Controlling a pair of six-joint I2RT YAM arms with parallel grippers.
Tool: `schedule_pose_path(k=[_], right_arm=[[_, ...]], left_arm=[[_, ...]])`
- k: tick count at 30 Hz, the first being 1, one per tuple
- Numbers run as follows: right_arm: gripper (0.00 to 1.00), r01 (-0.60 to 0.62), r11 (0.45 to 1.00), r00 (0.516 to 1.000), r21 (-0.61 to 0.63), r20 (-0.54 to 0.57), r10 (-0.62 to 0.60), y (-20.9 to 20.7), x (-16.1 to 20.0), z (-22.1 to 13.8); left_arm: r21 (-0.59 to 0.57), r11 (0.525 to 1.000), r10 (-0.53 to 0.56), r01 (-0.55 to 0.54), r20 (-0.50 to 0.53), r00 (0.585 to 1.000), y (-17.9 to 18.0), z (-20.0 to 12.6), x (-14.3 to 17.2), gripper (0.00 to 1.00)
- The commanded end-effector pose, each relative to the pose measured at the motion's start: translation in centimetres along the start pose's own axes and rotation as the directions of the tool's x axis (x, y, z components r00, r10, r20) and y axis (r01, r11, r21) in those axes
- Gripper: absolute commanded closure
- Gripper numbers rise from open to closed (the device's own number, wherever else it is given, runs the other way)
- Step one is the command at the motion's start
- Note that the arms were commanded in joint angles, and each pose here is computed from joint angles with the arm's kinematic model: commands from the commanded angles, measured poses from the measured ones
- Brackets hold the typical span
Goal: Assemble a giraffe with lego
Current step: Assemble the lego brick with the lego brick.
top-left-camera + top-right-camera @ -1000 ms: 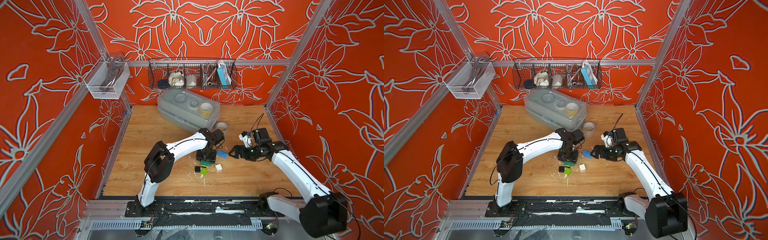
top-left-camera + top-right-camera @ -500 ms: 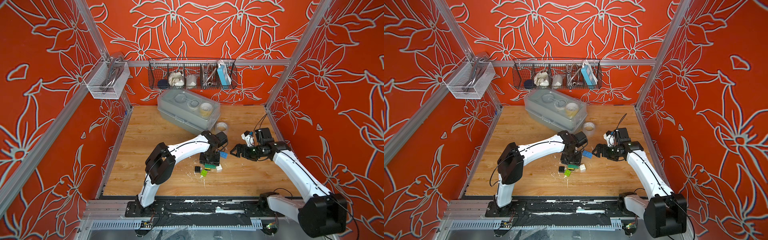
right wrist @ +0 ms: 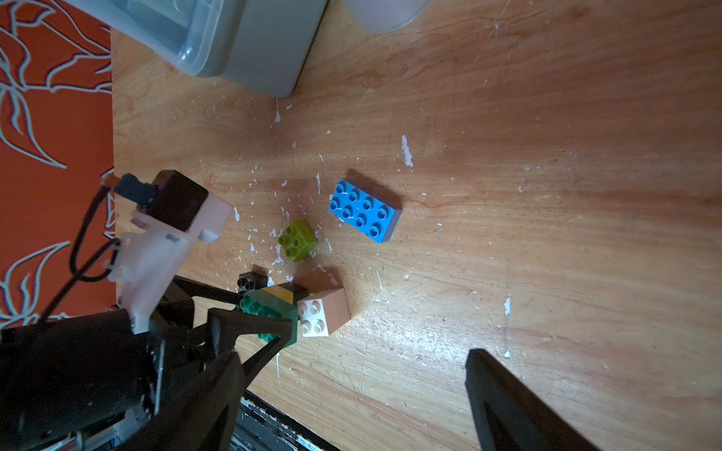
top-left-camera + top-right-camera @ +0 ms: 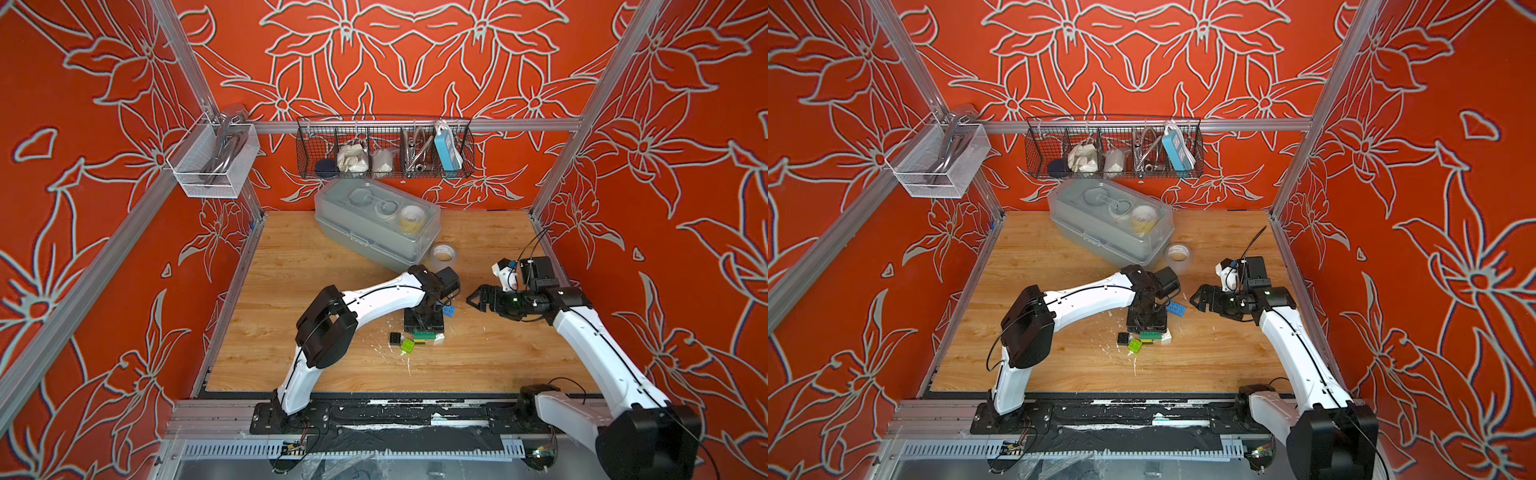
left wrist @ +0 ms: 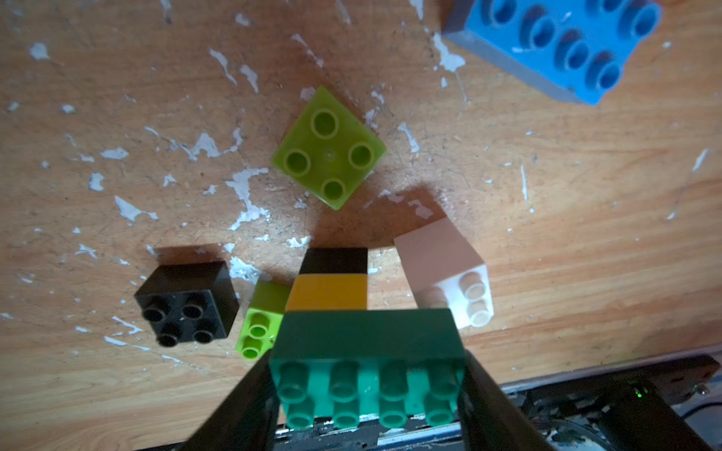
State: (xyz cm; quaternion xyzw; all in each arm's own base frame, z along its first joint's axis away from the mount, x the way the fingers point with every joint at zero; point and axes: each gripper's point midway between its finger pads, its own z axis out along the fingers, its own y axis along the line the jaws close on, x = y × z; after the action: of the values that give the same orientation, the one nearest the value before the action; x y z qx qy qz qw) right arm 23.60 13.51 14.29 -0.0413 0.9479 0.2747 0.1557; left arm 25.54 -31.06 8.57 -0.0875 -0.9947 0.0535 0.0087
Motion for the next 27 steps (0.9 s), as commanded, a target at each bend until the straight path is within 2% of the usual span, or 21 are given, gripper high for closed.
schedule_pose_path(k=[1, 13, 27], right_arm=[[0.06, -0.046, 0.998, 0.999, -0.045, 0.012, 0.046, -0.1, -0.2, -0.1], [0.07, -0.073, 0.997, 0.995, 0.015, 0.072, 0.072, -1.4, -1.1, -1.7], [0.06, -0.092, 0.996, 0.986, -0.009, 0.142, 0.093, -1.7, -1.5, -2.7]], left_arm=[[0.052, 0.998, -0.035, 0.034, 0.009, 0.999, -1.8, -0.9, 0.7, 0.38], [0.078, 0.989, -0.122, 0.122, -0.014, 0.992, -4.1, 0.8, 1.5, 0.37], [0.018, 0.972, -0.235, 0.236, -0.042, 0.971, -4.4, 2.4, 1.4, 0.36]])
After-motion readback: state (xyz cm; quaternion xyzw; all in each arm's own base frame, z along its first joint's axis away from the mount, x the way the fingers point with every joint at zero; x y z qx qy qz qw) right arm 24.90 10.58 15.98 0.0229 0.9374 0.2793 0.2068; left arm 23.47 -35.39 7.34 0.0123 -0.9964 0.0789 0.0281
